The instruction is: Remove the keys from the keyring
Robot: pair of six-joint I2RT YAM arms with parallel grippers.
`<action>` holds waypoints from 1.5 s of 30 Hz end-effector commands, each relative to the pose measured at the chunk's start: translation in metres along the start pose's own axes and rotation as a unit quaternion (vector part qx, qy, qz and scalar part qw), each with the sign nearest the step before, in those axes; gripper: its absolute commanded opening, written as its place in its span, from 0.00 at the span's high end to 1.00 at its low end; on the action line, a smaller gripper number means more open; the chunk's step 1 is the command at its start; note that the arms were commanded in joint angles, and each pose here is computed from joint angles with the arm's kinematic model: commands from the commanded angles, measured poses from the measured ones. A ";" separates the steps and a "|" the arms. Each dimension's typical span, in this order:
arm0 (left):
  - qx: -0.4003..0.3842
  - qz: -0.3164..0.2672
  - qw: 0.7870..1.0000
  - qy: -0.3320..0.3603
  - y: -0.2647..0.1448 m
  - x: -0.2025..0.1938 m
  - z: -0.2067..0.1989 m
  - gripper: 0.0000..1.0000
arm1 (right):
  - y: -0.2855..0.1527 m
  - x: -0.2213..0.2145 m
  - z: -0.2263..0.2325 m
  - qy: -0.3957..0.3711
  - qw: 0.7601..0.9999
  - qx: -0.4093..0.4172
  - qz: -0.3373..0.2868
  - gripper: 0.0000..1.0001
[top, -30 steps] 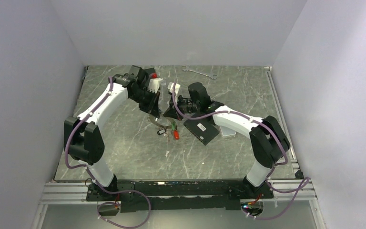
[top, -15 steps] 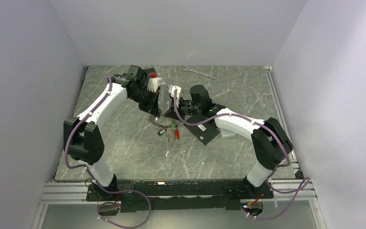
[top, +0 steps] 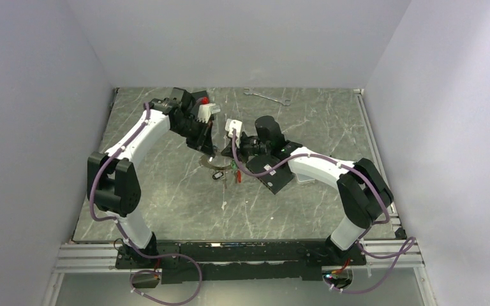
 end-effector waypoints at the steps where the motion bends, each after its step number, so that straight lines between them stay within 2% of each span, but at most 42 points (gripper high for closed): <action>1: -0.010 -0.032 0.999 0.041 -0.015 0.012 -0.008 1.00 | -0.006 -0.006 -0.002 -0.010 1.000 -0.010 0.020 0.88; 5: -0.027 -0.035 0.998 0.055 -0.017 0.013 -0.018 1.00 | -0.007 0.001 -0.002 0.003 1.000 -0.010 0.023 0.74; 12: -0.028 -0.038 0.997 0.069 -0.020 0.014 -0.025 1.00 | -0.006 0.011 0.005 0.053 0.999 0.004 0.011 0.64; 19: -0.036 -0.037 0.996 0.076 -0.020 0.014 -0.030 1.00 | -0.002 0.026 -0.005 0.070 0.997 -0.021 0.003 0.64; 28: -0.037 -0.038 0.995 0.079 -0.020 0.013 -0.032 1.00 | 0.006 0.026 0.001 0.086 0.996 0.012 0.005 0.61; 45: -0.038 -0.039 0.996 0.077 -0.018 0.012 -0.033 1.00 | 0.012 0.033 -0.003 0.090 0.996 0.015 0.003 0.62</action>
Point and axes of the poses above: each gripper's point midway between its finger pads, its own y axis out along the fingers, its own z axis along the line the jaws close on, x = y × z, the point moved 5 cm from there along -y, back along the fingers, and after that the axes turned 11 degrees about y, right-handed, at the moved point
